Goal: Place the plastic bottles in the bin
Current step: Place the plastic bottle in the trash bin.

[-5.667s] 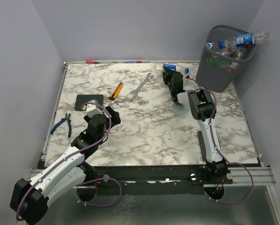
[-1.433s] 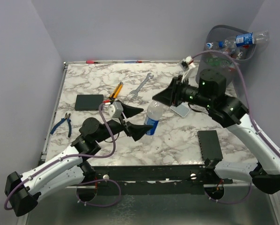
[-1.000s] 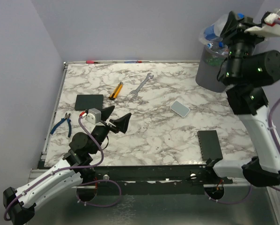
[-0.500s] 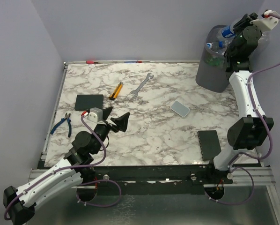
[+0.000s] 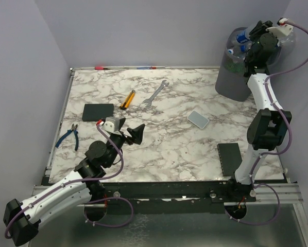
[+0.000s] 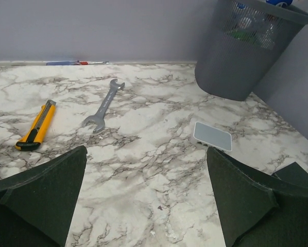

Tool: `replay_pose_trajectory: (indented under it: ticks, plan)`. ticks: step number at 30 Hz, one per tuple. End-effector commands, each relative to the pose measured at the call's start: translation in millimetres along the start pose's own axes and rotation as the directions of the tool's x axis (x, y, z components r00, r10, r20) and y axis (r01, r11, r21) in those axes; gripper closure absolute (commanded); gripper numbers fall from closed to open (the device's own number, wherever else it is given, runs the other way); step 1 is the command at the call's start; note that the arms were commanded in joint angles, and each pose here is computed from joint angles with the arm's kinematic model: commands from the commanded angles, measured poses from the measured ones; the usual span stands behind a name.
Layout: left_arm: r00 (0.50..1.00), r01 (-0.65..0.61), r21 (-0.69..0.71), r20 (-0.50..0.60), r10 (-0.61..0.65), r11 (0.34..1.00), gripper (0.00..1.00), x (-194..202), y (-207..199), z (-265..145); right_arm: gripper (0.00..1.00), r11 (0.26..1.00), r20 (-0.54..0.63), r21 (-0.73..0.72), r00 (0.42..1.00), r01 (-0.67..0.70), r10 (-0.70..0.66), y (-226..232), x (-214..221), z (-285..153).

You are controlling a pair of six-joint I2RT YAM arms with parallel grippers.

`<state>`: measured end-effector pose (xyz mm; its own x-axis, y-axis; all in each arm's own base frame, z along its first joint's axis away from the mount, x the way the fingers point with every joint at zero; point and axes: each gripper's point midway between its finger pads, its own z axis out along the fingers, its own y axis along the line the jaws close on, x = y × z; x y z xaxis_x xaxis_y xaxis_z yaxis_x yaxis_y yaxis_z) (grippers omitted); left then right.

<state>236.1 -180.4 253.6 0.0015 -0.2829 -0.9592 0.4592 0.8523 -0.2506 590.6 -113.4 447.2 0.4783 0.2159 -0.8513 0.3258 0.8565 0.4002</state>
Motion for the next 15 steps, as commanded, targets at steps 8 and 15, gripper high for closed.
replay_pose_trajectory:
  ticks: [8,15]
  plan:
    - [1.0,-0.009,-0.017,-0.01,0.009,1.0,0.01,0,3,1,0.43,0.993,-0.038,-0.091,0.997,-0.073,0.07,13,9,-13]
    - [1.0,0.011,0.013,-0.008,-0.011,1.0,0.01,-3,-4,1,0.37,0.992,-0.041,-0.098,0.996,-0.082,0.078,14,-14,-30]
